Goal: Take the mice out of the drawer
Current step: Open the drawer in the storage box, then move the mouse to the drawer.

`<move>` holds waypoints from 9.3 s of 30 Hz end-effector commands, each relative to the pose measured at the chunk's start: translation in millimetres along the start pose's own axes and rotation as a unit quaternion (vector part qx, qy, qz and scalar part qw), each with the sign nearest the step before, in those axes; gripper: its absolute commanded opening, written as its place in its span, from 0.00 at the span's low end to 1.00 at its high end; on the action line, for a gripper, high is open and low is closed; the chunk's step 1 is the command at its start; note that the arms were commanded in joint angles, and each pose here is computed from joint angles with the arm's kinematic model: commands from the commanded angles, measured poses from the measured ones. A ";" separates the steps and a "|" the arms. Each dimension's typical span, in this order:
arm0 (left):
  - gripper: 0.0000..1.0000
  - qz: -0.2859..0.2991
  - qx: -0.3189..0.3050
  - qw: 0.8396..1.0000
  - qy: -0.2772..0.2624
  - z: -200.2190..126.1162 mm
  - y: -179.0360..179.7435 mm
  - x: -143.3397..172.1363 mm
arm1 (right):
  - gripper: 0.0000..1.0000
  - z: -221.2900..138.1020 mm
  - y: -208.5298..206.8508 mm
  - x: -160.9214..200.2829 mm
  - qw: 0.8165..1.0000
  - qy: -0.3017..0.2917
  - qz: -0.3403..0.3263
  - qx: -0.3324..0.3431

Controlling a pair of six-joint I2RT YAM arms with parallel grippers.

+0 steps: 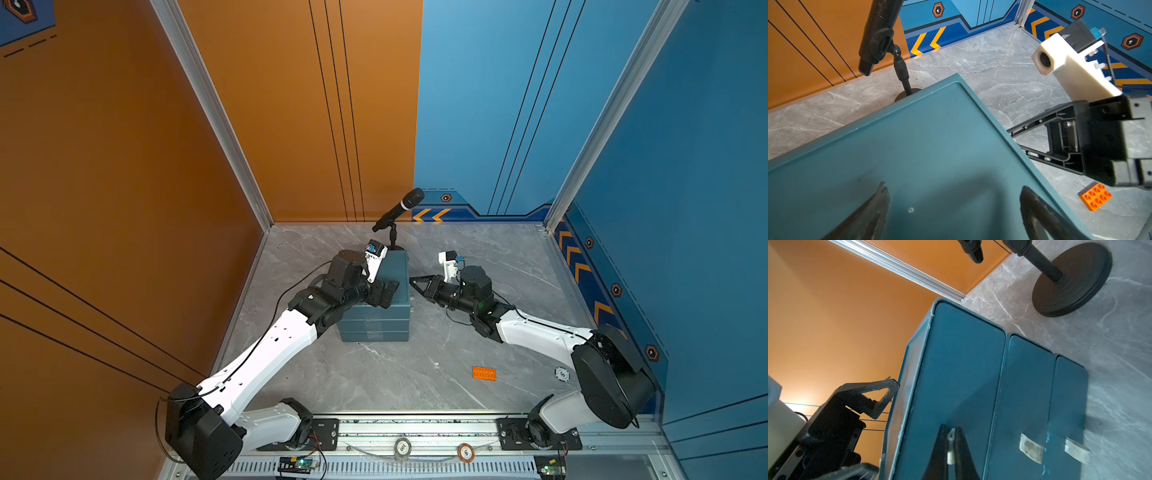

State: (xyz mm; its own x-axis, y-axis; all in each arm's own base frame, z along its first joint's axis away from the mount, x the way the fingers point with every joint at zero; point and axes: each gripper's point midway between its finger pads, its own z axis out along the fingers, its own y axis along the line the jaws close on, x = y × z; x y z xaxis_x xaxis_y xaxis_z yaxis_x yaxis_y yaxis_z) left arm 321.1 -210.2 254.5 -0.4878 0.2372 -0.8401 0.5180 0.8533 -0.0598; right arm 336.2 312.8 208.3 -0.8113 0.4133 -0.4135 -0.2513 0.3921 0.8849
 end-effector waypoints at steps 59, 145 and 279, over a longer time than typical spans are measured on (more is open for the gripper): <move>0.98 0.019 -0.019 1.000 0.004 0.8 0.0 4.5 | 0.00 -142.1 -69.2 -60.5 0.963 -0.159 -0.022 0.217; 0.98 0.086 -0.027 0.996 0.002 -4.6 -27.2 10.6 | 0.00 -197.8 242.3 -57.4 0.951 0.187 0.101 -0.223; 0.98 -0.019 -0.148 0.985 -0.082 -49.5 85.4 -17.4 | 0.78 -71.8 14.4 -30.3 0.701 0.262 -0.496 0.440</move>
State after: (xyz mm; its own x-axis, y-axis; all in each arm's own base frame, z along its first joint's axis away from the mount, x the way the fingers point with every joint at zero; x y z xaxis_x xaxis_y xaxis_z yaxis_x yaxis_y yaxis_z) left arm 338.9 -126.3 293.7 -0.3689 0.1169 -0.9221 0.2856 0.9583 0.0073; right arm 318.7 256.7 235.6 -0.6134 -0.6774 -0.4060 -0.6079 0.7332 -0.3048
